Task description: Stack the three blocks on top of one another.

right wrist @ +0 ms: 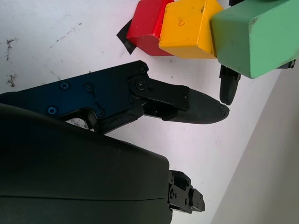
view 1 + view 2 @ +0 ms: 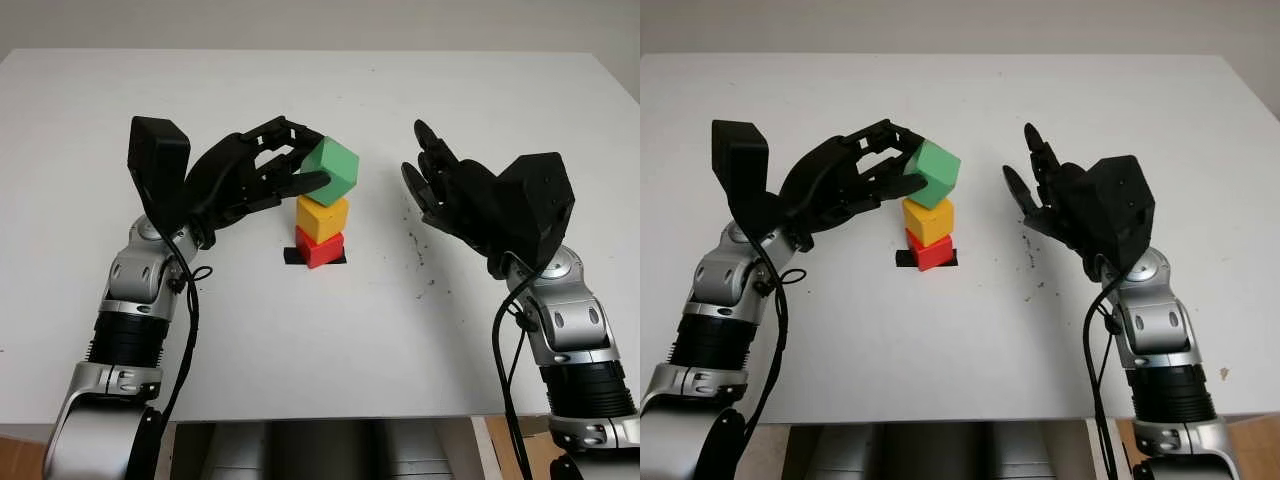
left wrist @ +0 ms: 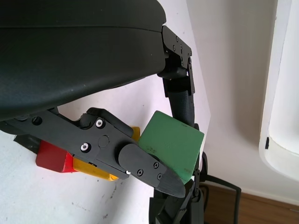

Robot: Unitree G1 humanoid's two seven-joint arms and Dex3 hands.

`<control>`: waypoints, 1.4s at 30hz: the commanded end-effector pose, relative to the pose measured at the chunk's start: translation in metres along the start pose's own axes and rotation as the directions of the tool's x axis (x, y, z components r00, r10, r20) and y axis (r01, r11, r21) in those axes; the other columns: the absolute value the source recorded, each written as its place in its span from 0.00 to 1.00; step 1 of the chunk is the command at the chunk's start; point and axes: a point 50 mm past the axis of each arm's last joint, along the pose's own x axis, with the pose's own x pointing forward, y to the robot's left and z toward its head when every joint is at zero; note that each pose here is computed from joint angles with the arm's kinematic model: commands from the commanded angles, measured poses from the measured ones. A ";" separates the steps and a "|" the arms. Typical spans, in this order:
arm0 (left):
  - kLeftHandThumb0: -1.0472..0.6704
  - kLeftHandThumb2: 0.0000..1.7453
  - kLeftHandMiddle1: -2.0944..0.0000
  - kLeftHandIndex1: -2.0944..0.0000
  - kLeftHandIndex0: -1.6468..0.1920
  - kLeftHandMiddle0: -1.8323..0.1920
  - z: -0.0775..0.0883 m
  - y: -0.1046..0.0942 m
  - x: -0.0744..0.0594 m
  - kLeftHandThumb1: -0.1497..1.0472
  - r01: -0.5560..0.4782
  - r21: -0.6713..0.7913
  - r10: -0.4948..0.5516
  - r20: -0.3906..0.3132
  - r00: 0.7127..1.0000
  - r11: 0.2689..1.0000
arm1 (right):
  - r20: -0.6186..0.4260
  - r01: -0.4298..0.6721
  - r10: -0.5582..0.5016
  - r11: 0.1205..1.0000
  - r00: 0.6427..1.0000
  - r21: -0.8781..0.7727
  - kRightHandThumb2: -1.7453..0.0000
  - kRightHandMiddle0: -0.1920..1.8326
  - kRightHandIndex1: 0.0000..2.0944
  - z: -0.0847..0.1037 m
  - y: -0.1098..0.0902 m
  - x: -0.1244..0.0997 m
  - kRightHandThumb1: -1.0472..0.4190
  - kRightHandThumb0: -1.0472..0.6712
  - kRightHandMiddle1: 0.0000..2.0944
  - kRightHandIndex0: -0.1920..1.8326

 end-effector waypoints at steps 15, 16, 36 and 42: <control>0.36 0.03 0.97 0.29 0.70 0.84 0.006 -0.005 0.002 0.93 0.042 -0.015 -0.042 0.028 0.999 0.999 | 0.020 0.000 0.000 1.000 1.000 -0.013 0.63 0.00 0.00 0.001 -0.003 -0.002 0.00 0.19 0.00 0.00; 0.36 0.03 0.97 0.29 0.70 0.83 0.006 -0.006 0.002 0.93 0.046 -0.017 -0.046 0.032 0.998 0.999 | 0.019 0.000 0.000 1.000 1.000 -0.014 0.63 0.00 0.00 0.002 -0.003 -0.002 0.00 0.19 0.00 0.00; 0.37 0.03 0.97 0.29 0.70 0.83 0.004 -0.010 0.005 0.92 0.049 -0.027 -0.049 0.022 0.999 0.998 | 0.018 0.005 -0.005 1.000 1.000 -0.002 0.63 0.00 0.00 0.001 -0.002 -0.003 0.00 0.19 0.00 0.00; 0.36 0.03 0.98 0.29 0.70 0.84 -0.001 -0.008 0.004 0.93 0.043 0.002 -0.043 0.017 0.999 0.999 | 0.019 0.008 -0.008 1.000 1.000 0.001 0.63 0.00 0.00 0.001 -0.002 -0.003 0.00 0.20 0.00 0.00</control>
